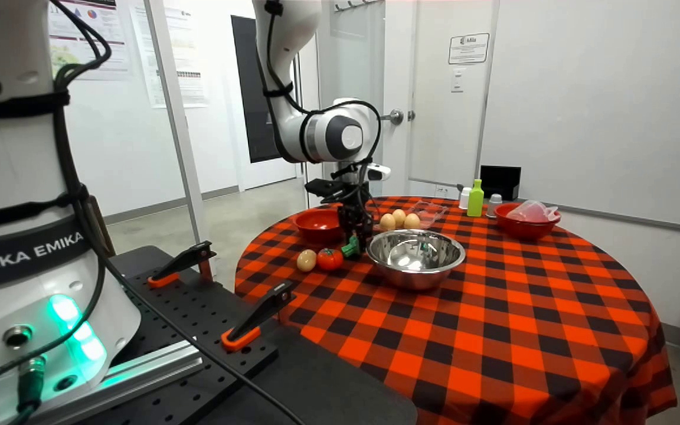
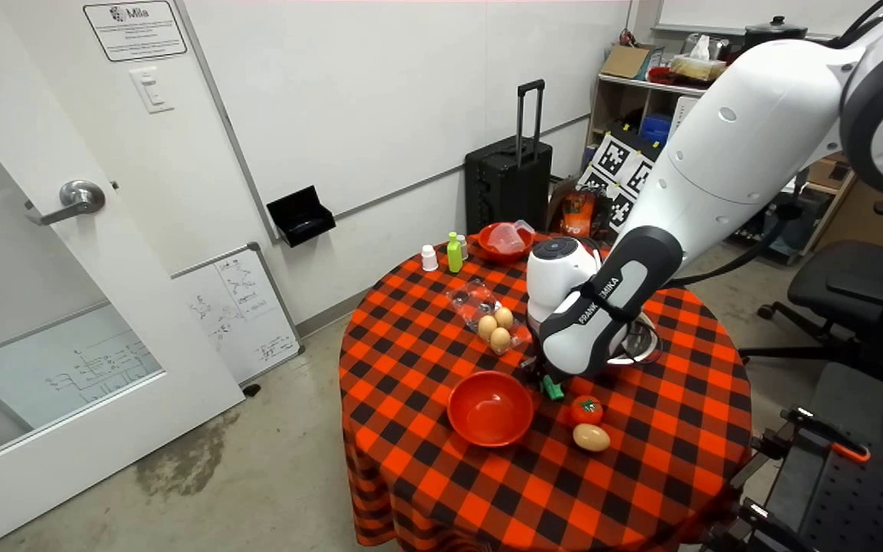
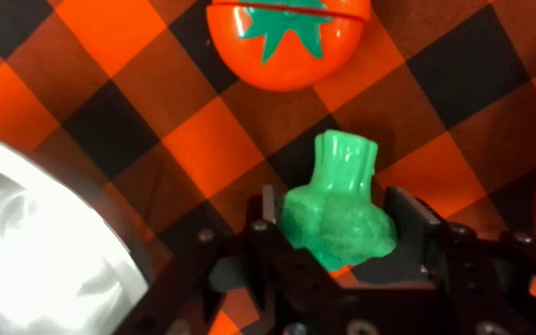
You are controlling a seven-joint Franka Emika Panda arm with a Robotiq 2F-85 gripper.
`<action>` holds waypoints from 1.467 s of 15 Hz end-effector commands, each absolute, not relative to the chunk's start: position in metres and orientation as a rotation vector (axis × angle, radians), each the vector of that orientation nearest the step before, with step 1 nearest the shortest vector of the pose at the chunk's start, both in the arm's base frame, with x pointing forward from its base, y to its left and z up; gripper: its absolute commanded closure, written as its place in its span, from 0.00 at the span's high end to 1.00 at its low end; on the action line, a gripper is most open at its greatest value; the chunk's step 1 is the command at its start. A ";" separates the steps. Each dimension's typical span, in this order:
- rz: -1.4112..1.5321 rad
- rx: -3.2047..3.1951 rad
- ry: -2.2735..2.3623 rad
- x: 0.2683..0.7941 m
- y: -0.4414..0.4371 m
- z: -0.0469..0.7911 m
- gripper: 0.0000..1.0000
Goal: Put the broccoli in the silver bowl
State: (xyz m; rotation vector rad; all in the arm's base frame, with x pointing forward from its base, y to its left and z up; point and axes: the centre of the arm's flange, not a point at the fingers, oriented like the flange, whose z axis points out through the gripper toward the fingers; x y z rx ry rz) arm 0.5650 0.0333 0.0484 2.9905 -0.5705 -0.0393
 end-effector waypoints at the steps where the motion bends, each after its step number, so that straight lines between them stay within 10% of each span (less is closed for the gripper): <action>1: -0.064 2.985 -0.568 0.572 0.035 0.041 0.33; 22: 0.150 2.869 -1.056 0.525 -0.066 0.158 0.32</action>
